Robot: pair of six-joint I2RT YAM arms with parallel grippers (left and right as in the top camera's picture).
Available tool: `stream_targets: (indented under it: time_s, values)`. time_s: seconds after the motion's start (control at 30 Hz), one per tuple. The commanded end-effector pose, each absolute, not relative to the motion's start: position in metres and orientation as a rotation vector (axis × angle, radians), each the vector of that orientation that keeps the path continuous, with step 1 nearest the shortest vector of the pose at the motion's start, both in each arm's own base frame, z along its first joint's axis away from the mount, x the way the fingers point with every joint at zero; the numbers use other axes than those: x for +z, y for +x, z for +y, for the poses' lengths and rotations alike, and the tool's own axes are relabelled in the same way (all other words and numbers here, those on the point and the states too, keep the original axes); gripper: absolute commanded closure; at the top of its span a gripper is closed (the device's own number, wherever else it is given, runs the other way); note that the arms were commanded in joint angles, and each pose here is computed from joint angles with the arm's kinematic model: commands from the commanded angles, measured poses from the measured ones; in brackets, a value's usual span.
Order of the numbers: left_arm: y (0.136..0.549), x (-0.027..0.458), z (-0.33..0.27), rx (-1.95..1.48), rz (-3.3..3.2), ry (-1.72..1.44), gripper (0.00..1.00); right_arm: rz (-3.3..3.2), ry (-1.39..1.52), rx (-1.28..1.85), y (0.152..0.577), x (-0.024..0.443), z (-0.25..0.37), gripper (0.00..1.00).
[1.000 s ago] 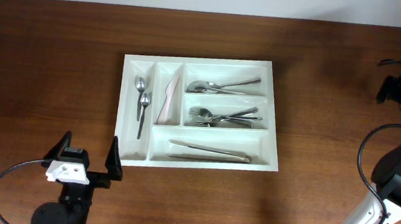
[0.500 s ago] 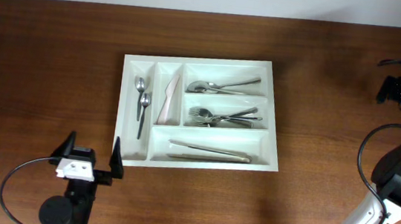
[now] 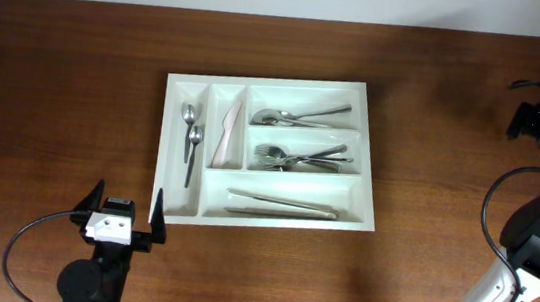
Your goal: Pack container
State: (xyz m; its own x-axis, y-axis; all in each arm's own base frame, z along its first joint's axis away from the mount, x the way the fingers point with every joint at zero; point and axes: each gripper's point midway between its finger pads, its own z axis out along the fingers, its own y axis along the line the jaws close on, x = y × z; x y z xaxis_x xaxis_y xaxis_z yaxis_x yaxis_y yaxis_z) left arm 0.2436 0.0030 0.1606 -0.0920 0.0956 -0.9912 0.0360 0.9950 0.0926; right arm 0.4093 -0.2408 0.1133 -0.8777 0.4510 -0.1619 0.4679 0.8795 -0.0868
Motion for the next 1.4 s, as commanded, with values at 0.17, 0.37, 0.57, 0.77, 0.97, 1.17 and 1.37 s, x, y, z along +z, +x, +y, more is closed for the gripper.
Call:
stream_targets:
  time_s: [0.17,0.37,0.57,0.77,0.97,1.17,1.37]
  values:
    - [0.2435,0.1583,0.0084,0.158,1.660,0.170,0.01,2.898,0.721,-0.185,0.4103,0.1177,-0.2389,0.01]
    - [0.2434,0.1573,0.0114,0.170,1.666,0.155,0.01,2.899,0.721,-0.185,0.4102,0.1177,-0.2388,0.01]
    - [0.2434,0.1576,0.0115,0.171,1.665,0.155,0.01,2.898,0.721,-0.185,0.4103,0.1177,-0.2389,0.01]
    - [0.2434,0.1576,0.0115,0.171,1.665,0.155,0.01,2.898,0.721,-0.185,0.4103,0.1177,-0.2389,0.01]
    - [0.2434,0.1576,0.0114,0.171,1.665,0.155,0.01,2.898,0.721,-0.185,0.4103,0.1177,-0.2389,0.01]
    - [0.2434,0.1577,0.0114,0.171,1.664,0.155,0.01,2.898,0.721,-0.185,0.4103,0.1177,-0.2389,0.01]
    - [0.2434,0.1577,0.0115,0.171,1.664,0.155,0.01,2.898,0.721,-0.185,0.4103,0.1177,-0.2389,0.01]
